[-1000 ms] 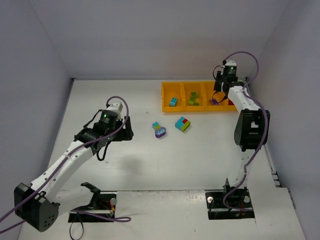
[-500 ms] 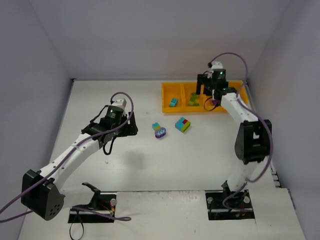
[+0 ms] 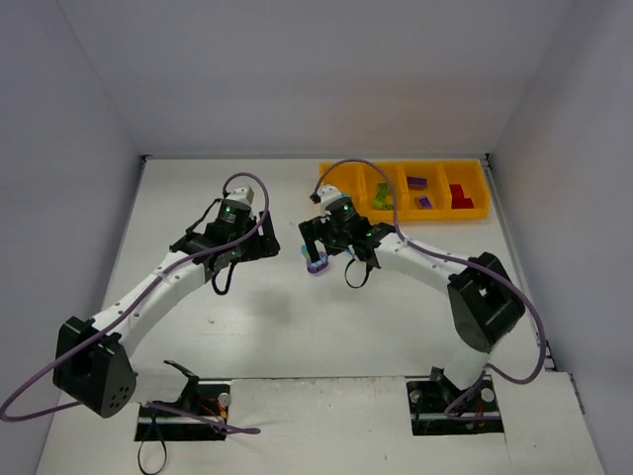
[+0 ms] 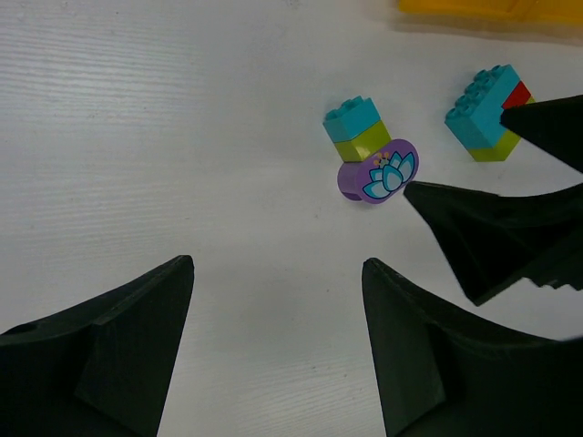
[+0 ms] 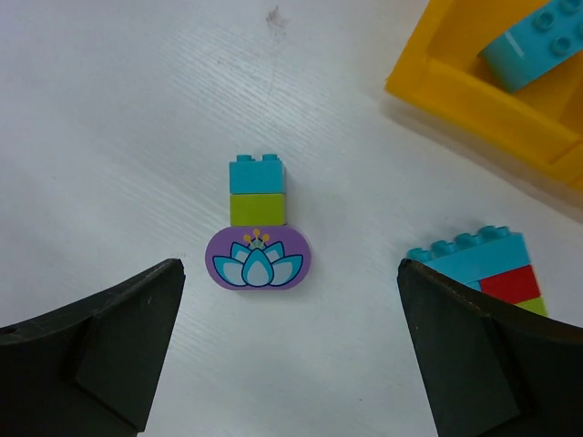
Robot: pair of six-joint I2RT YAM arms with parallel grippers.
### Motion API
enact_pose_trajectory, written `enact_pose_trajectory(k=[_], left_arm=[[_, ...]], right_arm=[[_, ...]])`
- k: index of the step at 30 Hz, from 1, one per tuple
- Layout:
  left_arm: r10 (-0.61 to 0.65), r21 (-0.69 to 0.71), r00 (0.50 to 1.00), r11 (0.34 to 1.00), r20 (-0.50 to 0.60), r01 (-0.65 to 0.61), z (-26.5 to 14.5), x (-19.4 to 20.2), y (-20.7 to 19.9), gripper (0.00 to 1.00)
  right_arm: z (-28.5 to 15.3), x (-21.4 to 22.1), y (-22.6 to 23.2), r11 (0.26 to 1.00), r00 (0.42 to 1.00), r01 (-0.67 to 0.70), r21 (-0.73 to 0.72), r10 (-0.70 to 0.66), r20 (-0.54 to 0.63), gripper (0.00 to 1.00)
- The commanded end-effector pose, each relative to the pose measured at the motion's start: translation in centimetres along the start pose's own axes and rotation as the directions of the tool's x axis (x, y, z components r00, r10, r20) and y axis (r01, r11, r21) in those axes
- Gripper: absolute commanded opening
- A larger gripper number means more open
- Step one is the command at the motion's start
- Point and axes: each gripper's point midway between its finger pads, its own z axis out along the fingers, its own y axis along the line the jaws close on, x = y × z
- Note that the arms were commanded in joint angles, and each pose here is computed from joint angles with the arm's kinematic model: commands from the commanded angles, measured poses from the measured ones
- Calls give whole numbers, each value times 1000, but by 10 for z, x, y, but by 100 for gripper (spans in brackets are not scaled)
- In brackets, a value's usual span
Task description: Sort the legos into containers by color
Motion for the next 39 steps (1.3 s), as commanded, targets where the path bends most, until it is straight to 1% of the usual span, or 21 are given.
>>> enact_pose_trajectory(k=[1, 6, 12, 15, 16, 18, 19, 21, 22, 24, 25, 26, 27, 28, 30, 31, 32, 33, 35, 38, 39], left_arm=[[-43, 40, 995, 998, 95, 40, -14, -32, -12, 68], [-42, 29, 995, 999, 86, 39, -18, -27, -7, 68], [-47, 32, 994, 999, 98, 44, -26, -26, -3, 68], [-47, 30, 994, 999, 99, 44, -26, -27, -2, 68], [-48, 30, 994, 999, 101, 45, -27, -27, -2, 68], [-45, 34, 993, 999, 104, 42, -26, -28, -3, 68], [-46, 37, 993, 998, 106, 42, -25, -29, -3, 68], [-43, 52, 994, 998, 103, 37, -24, -30, -6, 68], [-40, 58, 994, 998, 103, 34, -24, -30, -7, 68], [-33, 75, 994, 997, 101, 26, -22, -32, -10, 68], [-30, 88, 995, 996, 93, 22, -21, -30, -13, 68], [-25, 91, 995, 996, 94, 16, -21, -31, -14, 68], [-23, 95, 996, 995, 90, 14, -20, -32, -15, 68], [-19, 99, 996, 995, 88, 10, -20, -31, -16, 68], [-16, 95, 996, 995, 85, 8, -19, -32, -16, 68], [-16, 95, 996, 995, 85, 8, -19, -32, -16, 68], [-13, 90, 996, 996, 83, 6, -19, -31, -14, 68], [-14, 88, 996, 996, 89, 6, -21, -32, -14, 68], [-13, 53, 994, 999, 106, 7, -22, -35, -6, 68], [-20, 17, 992, 1000, 122, 18, -21, -40, 8, 68], [-44, -4, 990, 999, 133, 45, -19, -47, 19, 68]], right_arm=[[15, 0, 3, 998, 999, -22, 55, 21, 25, 100], [33, 12, 28, 1000, 1000, 3, 26, -3, -11, 100], [54, 41, 30, 999, 997, -5, 50, 9, -80, 99], [58, 49, 28, 998, 996, 4, 58, 2, -92, 93], [59, 49, 28, 999, 996, 6, 53, -2, -84, 85], [59, 53, 28, 999, 996, 16, 46, -12, -84, 75], [59, 51, 29, 999, 997, 18, 40, -15, -70, 64], [57, 53, 28, 999, 997, 35, 32, -33, -63, 56], [57, 51, 28, 999, 998, 41, 28, -39, -52, 47], [56, 54, 25, 998, 997, 53, 32, -52, -51, 34], [56, 54, 24, 997, 997, 67, 30, -65, -48, 18], [56, 53, 22, 997, 997, 69, 34, -68, -46, 12], [57, 56, 21, 997, 996, 74, 35, -72, -52, 10], [56, 55, 20, 996, 996, 76, 36, -74, -52, 13], [54, 56, 18, 996, 996, 80, 48, -77, -54, 24], [53, 56, 18, 995, 995, 84, 46, -82, -54, 37], [51, 55, 19, 995, 995, 90, 36, -88, -51, 46], [49, 52, 20, 995, 995, 94, 30, -93, -43, 63], [46, 47, 25, 994, 994, 108, 3, -107, -33, 69], [43, 35, 28, 994, 994, 106, -17, -107, -15, 70], [41, 31, 30, 994, 995, 103, -26, -103, -9, 70]])
